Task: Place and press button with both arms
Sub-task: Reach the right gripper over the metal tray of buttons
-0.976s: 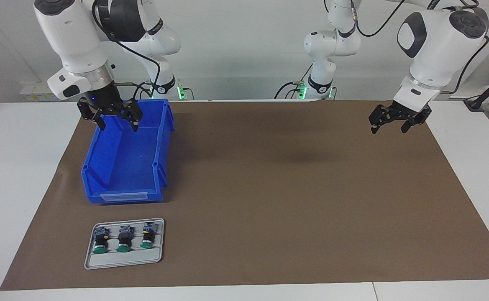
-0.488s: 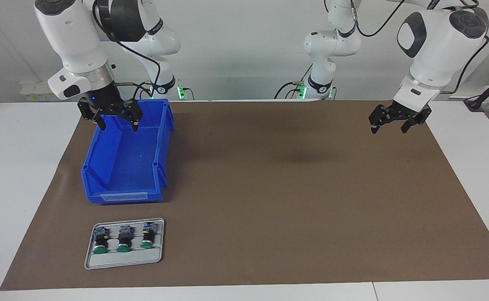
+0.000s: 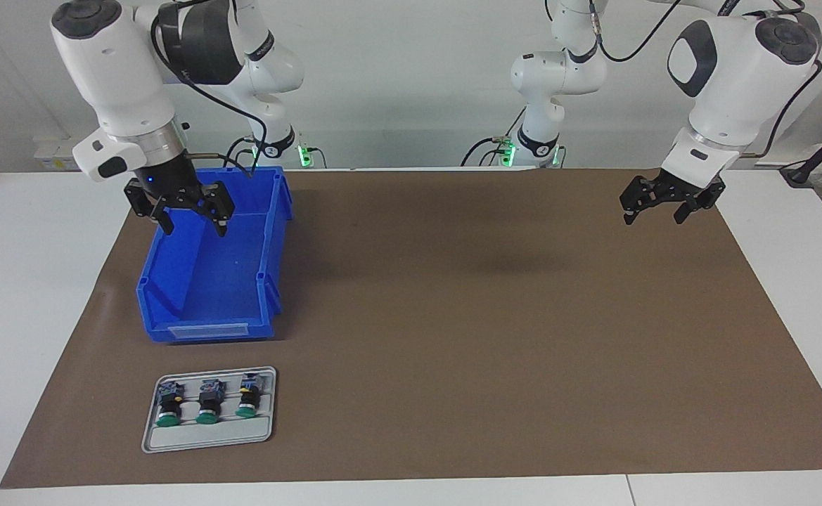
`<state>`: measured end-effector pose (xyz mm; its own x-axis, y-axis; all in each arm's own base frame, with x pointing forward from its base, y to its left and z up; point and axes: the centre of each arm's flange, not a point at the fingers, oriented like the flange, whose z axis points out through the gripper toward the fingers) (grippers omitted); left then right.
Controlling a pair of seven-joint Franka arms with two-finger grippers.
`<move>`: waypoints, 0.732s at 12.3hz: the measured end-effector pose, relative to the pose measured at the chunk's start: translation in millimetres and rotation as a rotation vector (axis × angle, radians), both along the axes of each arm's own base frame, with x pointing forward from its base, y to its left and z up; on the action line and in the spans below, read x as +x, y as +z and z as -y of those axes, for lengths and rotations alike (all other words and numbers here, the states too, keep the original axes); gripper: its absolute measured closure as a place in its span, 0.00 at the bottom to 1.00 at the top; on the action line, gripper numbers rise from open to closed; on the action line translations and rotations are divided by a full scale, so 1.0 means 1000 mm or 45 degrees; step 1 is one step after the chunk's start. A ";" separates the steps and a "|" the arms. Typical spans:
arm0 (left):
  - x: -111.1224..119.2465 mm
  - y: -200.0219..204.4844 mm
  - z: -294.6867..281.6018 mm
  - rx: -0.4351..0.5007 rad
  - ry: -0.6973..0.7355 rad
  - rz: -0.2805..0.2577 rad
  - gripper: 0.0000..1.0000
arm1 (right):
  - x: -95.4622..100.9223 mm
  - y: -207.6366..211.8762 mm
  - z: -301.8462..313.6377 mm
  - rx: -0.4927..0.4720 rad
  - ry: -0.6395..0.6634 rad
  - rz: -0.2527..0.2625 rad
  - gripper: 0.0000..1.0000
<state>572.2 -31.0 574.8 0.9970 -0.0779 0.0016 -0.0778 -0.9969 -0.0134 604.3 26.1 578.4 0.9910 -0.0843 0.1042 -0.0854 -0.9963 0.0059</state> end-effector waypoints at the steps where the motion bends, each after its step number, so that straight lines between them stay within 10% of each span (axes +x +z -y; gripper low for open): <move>1: 0.000 0.000 0.000 0.000 0.000 0.000 0.00 | 0.016 -0.009 0.000 0.000 -0.001 0.004 0.05; 9: 0.000 0.000 0.000 0.000 0.000 0.000 0.00 | 0.129 -0.109 0.024 -0.005 -0.013 0.081 0.05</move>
